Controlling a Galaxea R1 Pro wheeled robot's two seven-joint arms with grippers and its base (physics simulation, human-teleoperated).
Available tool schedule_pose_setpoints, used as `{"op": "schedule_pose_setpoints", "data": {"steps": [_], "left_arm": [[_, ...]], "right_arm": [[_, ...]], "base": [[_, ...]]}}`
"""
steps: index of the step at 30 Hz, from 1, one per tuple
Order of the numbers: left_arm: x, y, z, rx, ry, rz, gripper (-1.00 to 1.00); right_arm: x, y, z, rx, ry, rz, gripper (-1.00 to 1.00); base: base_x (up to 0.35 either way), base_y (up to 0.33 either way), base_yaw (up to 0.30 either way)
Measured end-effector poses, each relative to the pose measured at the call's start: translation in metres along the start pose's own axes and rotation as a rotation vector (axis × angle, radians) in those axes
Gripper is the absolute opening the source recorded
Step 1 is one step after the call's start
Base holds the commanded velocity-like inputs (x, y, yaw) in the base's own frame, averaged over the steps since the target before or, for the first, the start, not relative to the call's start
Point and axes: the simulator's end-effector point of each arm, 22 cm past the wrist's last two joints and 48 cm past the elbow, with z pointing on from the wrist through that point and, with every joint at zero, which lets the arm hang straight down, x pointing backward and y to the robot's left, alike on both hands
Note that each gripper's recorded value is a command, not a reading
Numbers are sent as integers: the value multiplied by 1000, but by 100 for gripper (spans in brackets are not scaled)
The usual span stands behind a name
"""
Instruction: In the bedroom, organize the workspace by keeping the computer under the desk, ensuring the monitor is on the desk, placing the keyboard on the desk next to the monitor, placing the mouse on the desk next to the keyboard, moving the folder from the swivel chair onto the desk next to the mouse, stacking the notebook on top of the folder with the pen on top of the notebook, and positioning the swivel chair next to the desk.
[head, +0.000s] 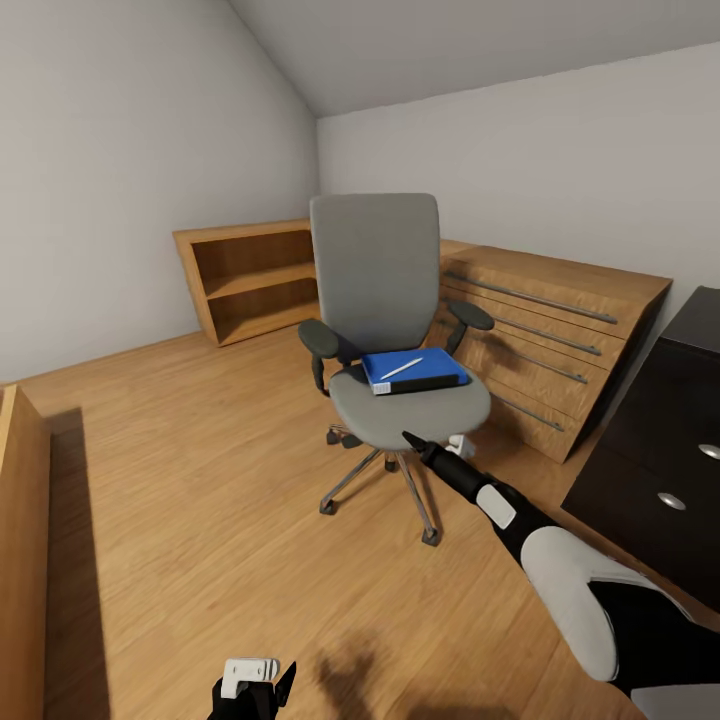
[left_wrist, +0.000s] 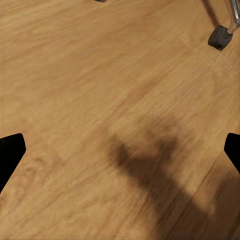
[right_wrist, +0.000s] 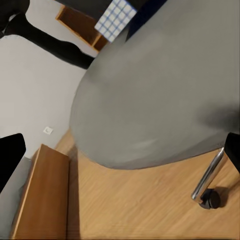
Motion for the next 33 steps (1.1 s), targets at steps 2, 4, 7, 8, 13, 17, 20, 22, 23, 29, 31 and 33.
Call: {"op": "schedule_pose_setpoints", "data": {"steps": [2,4,7,8,13,17,20,22,23,29,31,33], "left_arm": [[0,0,0,0,1,0,100],[0,0,0,0,0,0,100],[0,0,0,0,0,0,100],[0,0,0,0,0,0,100],[0,0,0,-1,0,0,100],[0,0,0,-1,0,0,100],[0,0,0,-1,0,0,100],[0,0,0,-1,0,0,100],[0,0,0,-1,0,0,100],[0,0,0,-1,0,0,100],[0,0,0,-1,0,0,100],[0,0,0,-1,0,0,100]], "right_arm": [[5,3,2,-4,11,-11,100],[14,6,6,0,32,-35,100],[19,6,8,11,41,-40,100],[21,6,8,15,43,-41,100],[25,2,10,47,46,-43,100],[32,-12,9,102,53,-33,100],[36,-24,6,156,57,-26,100],[37,-32,5,194,58,-23,100],[38,-35,4,204,58,-23,100],[40,-43,3,248,61,-21,100],[42,-42,4,251,63,-18,100],[43,-41,5,252,63,-17,100]], "base": [[0,0,0],[0,0,0],[0,0,0],[0,0,0],[0,0,0],[0,0,0],[0,0,0],[0,0,0],[0,0,0],[0,0,0],[0,0,0],[0,0,0]]}}
